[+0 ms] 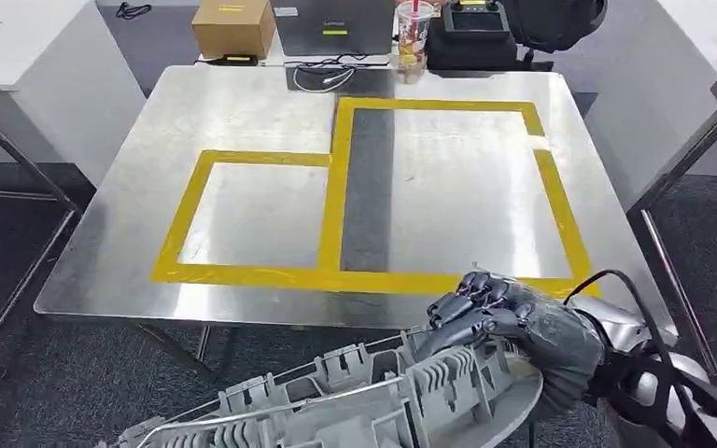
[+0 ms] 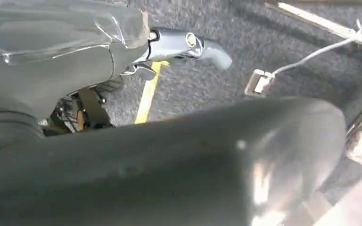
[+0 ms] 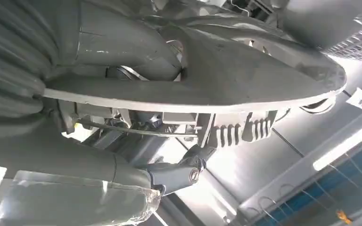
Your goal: Take the parts from the cabinet and place them on the table.
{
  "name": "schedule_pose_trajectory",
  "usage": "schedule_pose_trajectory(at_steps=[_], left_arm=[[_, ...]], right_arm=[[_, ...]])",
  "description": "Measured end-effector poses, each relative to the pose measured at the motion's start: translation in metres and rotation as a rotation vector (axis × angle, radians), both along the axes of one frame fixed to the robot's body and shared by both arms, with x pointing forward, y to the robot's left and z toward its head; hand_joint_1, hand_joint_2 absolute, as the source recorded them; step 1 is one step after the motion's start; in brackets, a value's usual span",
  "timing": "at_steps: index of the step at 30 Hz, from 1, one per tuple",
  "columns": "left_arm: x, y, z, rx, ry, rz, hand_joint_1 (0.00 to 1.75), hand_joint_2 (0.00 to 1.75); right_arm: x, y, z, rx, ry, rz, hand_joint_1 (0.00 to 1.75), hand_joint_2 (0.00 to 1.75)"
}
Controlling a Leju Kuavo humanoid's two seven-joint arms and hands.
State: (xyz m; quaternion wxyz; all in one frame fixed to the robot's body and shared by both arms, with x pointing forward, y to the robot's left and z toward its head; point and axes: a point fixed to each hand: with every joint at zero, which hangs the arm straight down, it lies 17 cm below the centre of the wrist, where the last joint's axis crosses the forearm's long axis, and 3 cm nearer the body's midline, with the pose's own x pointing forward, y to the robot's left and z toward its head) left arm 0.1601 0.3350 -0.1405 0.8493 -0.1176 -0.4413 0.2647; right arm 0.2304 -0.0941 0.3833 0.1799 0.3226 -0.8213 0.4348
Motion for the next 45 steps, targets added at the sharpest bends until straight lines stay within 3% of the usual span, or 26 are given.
schedule_pose_trajectory(at_steps=[11, 15, 18, 20, 27, 30, 36, 45], left_arm=[[-0.001, -0.004, 0.0, -0.012, -0.008, -0.003, 0.0, 0.0], [-0.002, -0.004, 0.0, -0.014, -0.01, -0.001, 0.0, 0.0], [-0.002, 0.002, 0.003, -0.009, -0.019, 0.018, 0.0, 0.0], [-0.002, 0.004, 0.005, -0.011, -0.02, 0.022, 0.0, 0.0], [-0.009, 0.012, 0.007, 0.004, -0.017, 0.048, 0.0, 0.0], [-0.012, 0.015, 0.007, 0.007, -0.017, 0.058, 0.0, 0.0], [-0.015, 0.012, 0.007, -0.002, -0.01, 0.061, 0.0, 0.0], [-0.017, 0.0, 0.006, -0.026, -0.002, 0.016, 0.0, 0.0]], right_arm=[[0.002, -0.001, -0.003, -0.015, -0.066, -0.094, 1.75, 1.75], [0.014, -0.008, 0.0, -0.027, -0.117, -0.184, 1.75, 1.75], [0.036, -0.017, -0.005, -0.092, -0.221, -0.346, 1.75, 1.75], [0.061, -0.029, -0.009, -0.155, -0.34, -0.535, 1.75, 1.75], [0.111, -0.107, -0.016, -0.346, -0.702, -1.026, 1.75, 1.75], [0.127, -0.137, -0.02, -0.469, -0.823, -1.169, 1.75, 1.75], [0.144, -0.192, -0.034, -0.644, -0.902, -1.297, 1.75, 1.75], [0.174, -0.26, -0.143, -1.011, -0.704, -1.257, 1.75, 1.75]])
